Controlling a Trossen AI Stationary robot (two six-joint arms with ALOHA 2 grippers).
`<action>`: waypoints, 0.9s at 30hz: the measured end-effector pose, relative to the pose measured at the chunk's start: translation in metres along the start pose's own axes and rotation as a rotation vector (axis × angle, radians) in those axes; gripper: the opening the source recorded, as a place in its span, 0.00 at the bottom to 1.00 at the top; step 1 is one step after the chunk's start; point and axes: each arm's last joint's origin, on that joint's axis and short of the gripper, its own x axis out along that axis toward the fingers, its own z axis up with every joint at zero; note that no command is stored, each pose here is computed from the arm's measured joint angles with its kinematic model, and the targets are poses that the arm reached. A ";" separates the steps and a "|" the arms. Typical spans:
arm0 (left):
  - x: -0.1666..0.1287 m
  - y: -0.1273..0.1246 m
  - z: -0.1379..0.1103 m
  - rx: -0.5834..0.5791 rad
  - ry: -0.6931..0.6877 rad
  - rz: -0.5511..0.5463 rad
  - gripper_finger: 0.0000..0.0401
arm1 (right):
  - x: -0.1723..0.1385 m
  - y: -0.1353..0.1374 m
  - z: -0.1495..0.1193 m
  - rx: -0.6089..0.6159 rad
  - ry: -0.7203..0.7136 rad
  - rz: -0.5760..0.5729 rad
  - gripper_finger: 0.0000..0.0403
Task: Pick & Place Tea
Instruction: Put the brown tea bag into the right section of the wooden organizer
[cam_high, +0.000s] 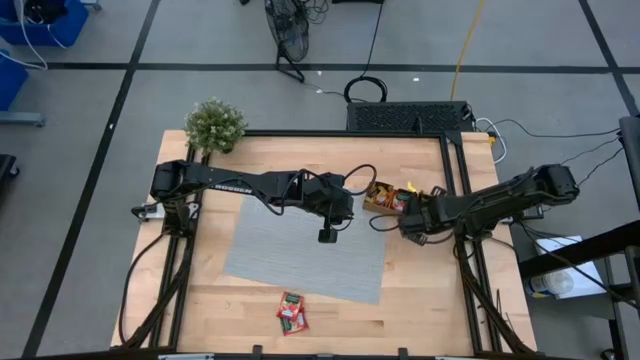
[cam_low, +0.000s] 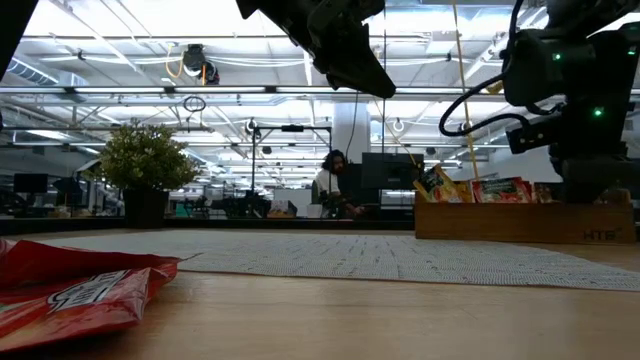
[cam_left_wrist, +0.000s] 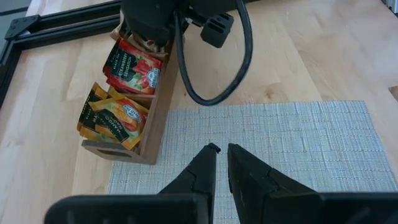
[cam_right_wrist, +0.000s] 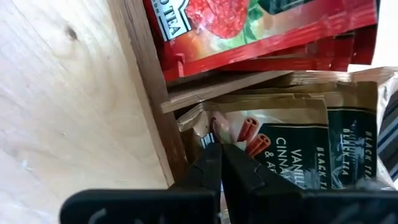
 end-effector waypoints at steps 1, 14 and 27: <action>0.000 0.000 0.000 0.000 0.000 0.000 0.12 | -0.001 -0.001 0.000 0.005 -0.005 0.010 0.00; 0.000 0.000 0.000 -0.001 0.000 0.000 0.12 | -0.029 -0.014 0.000 0.066 -0.125 0.118 0.00; 0.000 0.000 0.000 -0.003 0.000 0.000 0.12 | -0.022 -0.016 -0.006 0.074 -0.103 0.108 0.03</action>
